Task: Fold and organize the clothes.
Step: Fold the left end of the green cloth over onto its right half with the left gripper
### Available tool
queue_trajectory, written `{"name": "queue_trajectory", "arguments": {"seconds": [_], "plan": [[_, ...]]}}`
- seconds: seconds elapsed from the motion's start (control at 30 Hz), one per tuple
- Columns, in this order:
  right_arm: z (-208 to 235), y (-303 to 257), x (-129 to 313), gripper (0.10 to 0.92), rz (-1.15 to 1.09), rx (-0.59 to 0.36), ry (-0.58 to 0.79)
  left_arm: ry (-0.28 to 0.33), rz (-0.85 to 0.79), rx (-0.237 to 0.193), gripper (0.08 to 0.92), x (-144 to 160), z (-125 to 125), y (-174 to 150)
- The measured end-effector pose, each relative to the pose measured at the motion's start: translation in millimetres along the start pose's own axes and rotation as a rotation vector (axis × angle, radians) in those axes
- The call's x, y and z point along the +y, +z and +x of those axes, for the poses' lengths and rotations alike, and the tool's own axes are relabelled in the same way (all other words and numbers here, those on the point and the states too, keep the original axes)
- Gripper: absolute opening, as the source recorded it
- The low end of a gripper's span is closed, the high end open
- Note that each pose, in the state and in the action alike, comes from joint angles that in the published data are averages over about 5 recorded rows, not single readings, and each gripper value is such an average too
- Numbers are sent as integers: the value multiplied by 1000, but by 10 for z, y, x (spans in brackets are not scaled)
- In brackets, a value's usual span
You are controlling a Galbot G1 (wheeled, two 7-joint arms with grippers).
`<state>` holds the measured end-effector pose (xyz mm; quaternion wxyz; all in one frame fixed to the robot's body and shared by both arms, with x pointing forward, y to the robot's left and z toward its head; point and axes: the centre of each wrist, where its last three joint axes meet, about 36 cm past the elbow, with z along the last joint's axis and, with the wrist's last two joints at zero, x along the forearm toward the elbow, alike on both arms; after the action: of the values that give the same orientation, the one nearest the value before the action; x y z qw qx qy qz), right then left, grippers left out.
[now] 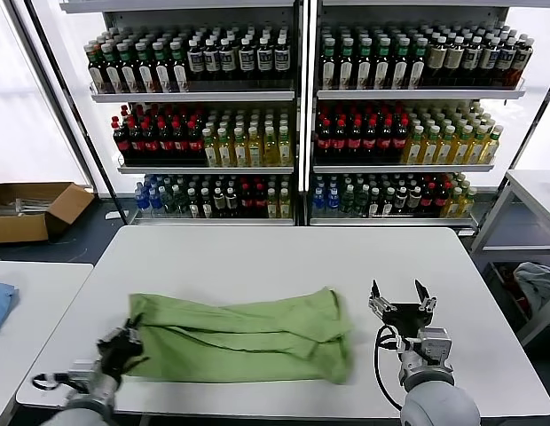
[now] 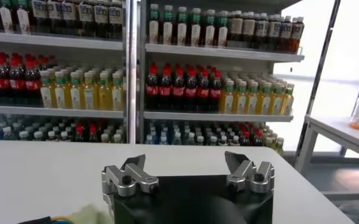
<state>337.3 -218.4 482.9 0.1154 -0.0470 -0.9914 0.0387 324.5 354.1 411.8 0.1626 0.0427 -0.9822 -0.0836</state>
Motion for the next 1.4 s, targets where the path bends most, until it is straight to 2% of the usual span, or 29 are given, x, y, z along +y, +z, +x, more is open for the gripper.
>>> {"name": "queue_trajectory", "arguments": {"seconds": [0.13,0.23,0.33,0.43,0.6,1.03,1.4], "plan": [[-1,-18,32,823,-5,-2,-1,-94,-94,-7,97,676,-158,-100],[9,-30,47,823,-8,-4,-1,-152,-143,-7,97,1077,-220,-206],[24,-40,51,823,-7,-6,3,-183,-170,-10,97,1288,-232,-305],[43,-47,48,823,-5,-8,10,-187,-178,-17,97,1312,-221,-388],[81,-46,33,823,-4,-8,22,-133,-165,-28,97,975,-182,-433],[221,38,-26,823,0,4,48,120,-66,-7,97,-476,-160,-323],[305,161,-11,823,0,38,59,262,-31,-15,97,-1151,-175,-428]]}}
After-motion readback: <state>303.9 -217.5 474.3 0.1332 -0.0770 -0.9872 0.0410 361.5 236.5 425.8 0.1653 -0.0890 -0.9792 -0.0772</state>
